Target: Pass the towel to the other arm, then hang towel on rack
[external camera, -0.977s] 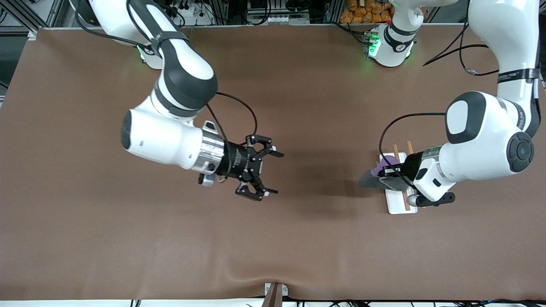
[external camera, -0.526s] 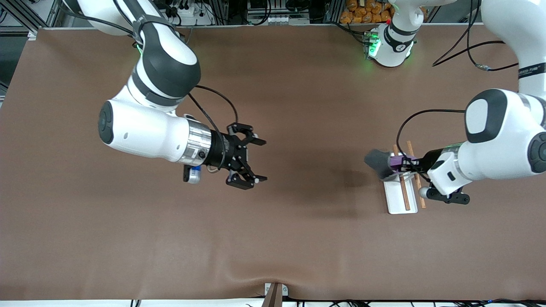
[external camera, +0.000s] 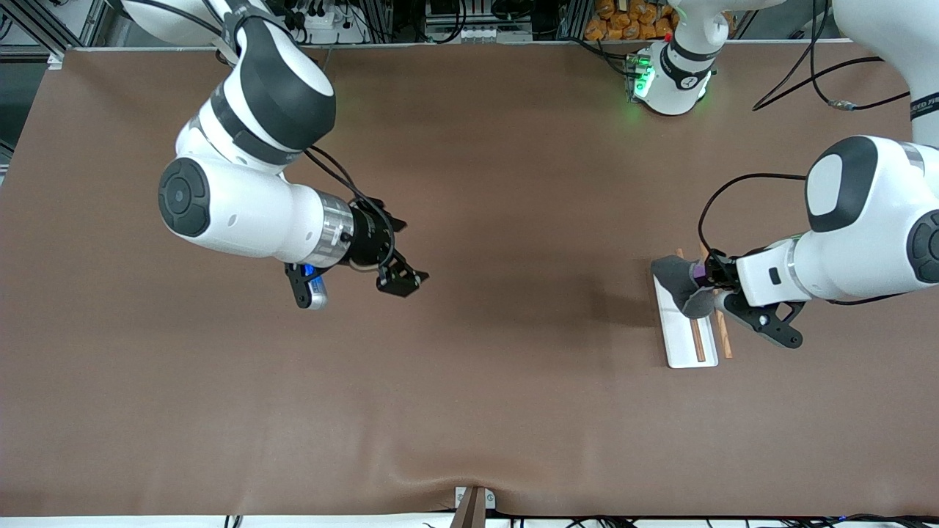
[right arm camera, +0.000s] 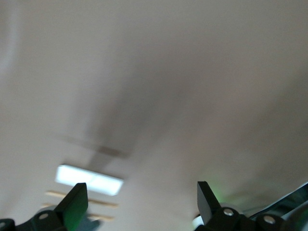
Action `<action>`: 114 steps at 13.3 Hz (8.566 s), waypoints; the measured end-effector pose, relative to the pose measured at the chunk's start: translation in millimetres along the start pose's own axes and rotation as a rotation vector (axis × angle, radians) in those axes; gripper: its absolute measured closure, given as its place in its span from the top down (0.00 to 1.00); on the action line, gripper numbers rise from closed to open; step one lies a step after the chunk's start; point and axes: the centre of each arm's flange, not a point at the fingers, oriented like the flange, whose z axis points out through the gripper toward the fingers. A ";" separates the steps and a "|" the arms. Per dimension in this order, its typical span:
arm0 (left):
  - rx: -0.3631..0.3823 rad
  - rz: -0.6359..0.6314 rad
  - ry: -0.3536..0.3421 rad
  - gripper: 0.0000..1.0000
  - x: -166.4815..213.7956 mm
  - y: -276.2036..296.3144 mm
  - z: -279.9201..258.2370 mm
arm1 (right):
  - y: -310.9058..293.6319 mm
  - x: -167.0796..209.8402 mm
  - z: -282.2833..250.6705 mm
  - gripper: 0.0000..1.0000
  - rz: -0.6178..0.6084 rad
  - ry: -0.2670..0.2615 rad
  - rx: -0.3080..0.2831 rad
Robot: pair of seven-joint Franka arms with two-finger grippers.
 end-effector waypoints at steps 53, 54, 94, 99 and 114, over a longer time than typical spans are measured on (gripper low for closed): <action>-0.070 0.227 0.002 0.76 -11.0 -94.0 66.7 | 223.6 182.8 -230.7 1.00 -0.986 0.468 -0.223; -0.065 0.221 0.008 0.85 -9.5 -91.1 62.1 | 222.9 181.4 -230.8 1.00 -0.989 0.468 -0.223; 0.191 -0.622 0.096 1.00 -158.6 81.6 -169.1 | 223.9 170.0 -240.1 1.00 -1.009 0.473 -0.250; 0.198 -0.631 0.098 1.00 -165.5 80.1 -170.8 | 224.0 170.1 -240.1 1.00 -1.009 0.473 -0.250; 0.193 -0.662 0.114 1.00 -170.5 63.0 -178.9 | 224.0 170.8 -239.8 1.00 -1.008 0.472 -0.251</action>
